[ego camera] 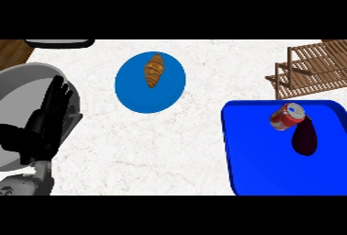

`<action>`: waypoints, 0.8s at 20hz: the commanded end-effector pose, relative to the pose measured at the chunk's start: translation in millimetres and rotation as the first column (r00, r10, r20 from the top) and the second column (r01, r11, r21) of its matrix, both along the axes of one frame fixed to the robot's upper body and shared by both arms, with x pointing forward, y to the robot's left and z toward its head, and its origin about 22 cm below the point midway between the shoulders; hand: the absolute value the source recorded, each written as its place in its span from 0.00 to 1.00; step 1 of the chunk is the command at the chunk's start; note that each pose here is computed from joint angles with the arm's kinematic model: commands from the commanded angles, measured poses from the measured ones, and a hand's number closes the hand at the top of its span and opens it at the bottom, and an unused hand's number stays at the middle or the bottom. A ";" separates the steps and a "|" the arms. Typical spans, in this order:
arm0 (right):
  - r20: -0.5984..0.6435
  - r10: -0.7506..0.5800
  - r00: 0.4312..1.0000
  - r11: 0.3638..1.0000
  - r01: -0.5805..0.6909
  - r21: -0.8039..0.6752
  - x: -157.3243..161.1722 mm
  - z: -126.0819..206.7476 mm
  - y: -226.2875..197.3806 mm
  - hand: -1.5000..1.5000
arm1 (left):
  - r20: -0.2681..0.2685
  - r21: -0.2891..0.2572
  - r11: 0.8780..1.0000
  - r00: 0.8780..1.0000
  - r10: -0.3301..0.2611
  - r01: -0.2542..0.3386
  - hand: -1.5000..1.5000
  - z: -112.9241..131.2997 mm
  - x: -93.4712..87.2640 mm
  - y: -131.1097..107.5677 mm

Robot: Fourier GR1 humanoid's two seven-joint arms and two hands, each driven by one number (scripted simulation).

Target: Pick the eggplant from the tray and place it in the tiered shelf

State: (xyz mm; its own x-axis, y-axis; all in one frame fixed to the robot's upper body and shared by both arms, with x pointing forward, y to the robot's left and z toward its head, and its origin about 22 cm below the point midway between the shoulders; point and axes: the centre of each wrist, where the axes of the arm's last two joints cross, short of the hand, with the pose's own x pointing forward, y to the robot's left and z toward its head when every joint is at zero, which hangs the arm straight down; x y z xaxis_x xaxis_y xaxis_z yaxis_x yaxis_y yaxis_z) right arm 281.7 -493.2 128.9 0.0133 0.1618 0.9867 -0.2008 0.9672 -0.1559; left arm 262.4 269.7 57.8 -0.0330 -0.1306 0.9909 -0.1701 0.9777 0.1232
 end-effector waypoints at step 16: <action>-0.272 -0.027 0.962 0.652 -0.189 -0.734 37.4 24.1 84.1 0.00 | -0.001 0.004 1.000 1.000 0.017 -0.017 0.50 -13.9 6.0 9.4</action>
State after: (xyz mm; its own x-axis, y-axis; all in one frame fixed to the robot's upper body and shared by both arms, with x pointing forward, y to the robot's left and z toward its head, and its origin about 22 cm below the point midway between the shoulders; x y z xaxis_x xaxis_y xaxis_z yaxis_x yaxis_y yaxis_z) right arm 317.1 -413.1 172.7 0.1573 0.8066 0.5698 -0.3903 0.5808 -0.7144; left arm 259.2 268.6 48.8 -0.0314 -0.1327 0.9907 -0.1779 0.9761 0.1251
